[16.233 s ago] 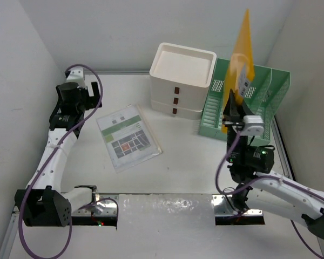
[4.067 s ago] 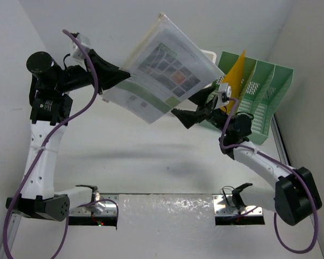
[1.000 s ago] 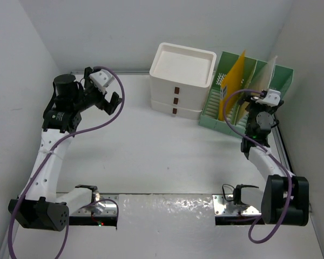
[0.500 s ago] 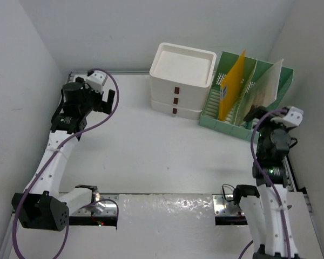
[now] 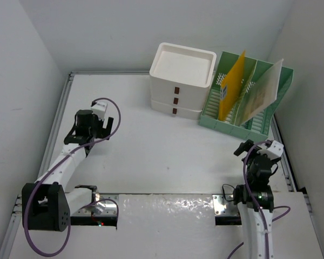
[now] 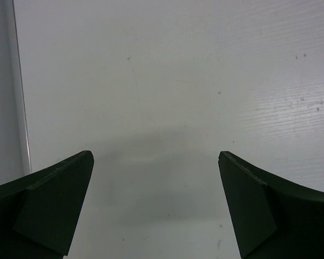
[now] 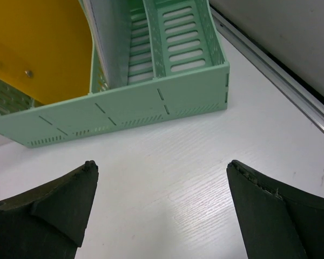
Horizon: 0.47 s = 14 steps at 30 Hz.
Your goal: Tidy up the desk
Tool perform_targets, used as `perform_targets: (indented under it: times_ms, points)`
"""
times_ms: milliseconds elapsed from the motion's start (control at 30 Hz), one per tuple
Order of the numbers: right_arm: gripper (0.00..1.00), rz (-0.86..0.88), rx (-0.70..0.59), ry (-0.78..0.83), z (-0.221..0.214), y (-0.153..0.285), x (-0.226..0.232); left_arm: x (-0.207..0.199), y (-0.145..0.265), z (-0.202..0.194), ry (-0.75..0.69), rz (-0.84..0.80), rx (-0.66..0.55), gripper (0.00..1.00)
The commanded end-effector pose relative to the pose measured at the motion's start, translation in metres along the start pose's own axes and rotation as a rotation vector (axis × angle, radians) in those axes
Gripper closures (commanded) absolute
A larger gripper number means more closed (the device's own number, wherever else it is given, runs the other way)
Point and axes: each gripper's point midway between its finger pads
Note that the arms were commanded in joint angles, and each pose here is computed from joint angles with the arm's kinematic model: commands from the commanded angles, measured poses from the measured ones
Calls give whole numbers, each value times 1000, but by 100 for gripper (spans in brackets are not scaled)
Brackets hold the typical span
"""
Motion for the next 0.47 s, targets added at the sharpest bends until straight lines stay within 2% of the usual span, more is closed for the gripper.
perform_targets:
  times_ms: [0,233,433]
  points:
    - [1,13,-57,-44,0,-3,0,10,1,21,47,40,-118,0]
    - [1,-13,-11,-14,-15,-8,-5,6,-5,7,40,33,-86,0]
    - [1,-20,-37,-22,-12,-8,-7,2,-8,2,28,12,-73,0]
Point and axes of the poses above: each gripper's point midway between its finger pads, its own y axis back along the fingers, its own x axis along the line the jaws close on, z = x × y, and after that the axes turned 3 degrees about -y, right-handed
